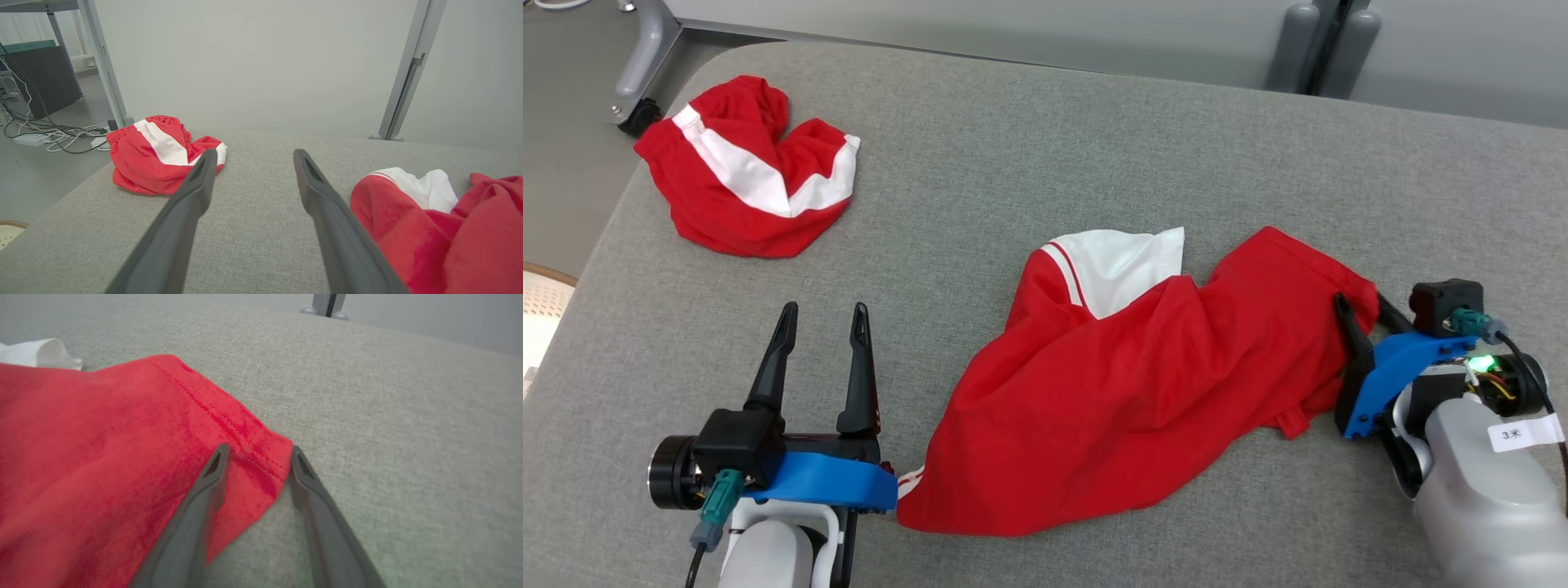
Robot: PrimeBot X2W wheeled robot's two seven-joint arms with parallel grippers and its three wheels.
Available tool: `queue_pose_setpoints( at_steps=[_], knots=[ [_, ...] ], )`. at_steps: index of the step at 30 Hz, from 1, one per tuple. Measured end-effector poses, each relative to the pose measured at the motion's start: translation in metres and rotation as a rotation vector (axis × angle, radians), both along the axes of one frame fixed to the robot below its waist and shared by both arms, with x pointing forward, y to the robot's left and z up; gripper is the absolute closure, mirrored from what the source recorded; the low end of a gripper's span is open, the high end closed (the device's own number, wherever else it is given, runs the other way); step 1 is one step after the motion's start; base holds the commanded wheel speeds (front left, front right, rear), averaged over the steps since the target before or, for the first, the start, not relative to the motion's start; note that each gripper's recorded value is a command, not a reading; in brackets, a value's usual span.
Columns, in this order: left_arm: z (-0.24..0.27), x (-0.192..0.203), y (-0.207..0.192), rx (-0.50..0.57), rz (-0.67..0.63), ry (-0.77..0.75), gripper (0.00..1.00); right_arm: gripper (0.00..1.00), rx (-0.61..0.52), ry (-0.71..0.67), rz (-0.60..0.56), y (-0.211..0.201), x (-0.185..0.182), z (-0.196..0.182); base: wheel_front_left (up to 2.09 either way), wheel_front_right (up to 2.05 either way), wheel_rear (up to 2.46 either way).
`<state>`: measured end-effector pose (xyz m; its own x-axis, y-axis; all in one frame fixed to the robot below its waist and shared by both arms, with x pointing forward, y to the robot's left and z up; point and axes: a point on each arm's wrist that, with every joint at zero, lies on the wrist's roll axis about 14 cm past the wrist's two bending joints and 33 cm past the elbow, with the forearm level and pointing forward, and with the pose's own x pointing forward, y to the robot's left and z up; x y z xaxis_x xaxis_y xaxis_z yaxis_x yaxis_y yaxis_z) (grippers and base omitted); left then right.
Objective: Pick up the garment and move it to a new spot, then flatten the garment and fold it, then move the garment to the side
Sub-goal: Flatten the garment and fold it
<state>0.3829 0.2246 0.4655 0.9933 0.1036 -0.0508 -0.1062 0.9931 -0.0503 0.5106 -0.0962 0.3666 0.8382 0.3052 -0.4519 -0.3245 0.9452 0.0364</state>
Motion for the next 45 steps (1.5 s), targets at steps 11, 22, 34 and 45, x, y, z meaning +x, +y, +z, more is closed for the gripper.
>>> queue_pose_setpoints(
  at_steps=[11,22,34,45],
  knots=[
    [0.001,0.008,-0.015,-0.013,-0.043,-0.012,0.00,1.00,0.057,-0.170,-0.051,-0.021,0.008,0.051,0.00,0.00,0.00],
    [0.005,0.016,-0.052,-0.035,-0.148,-0.031,0.00,1.00,0.086,-0.285,-0.243,-0.113,-0.047,0.084,0.00,0.00,0.00],
    [0.003,0.031,-0.084,-0.050,-0.239,-0.032,0.00,1.00,0.089,-0.162,-0.470,-0.178,-0.148,0.072,0.00,0.00,0.00],
    [0.004,0.040,-0.093,-0.043,-0.270,-0.040,0.00,0.00,0.056,-0.114,-0.535,-0.185,-0.177,0.091,0.00,0.00,0.00]
  ],
)
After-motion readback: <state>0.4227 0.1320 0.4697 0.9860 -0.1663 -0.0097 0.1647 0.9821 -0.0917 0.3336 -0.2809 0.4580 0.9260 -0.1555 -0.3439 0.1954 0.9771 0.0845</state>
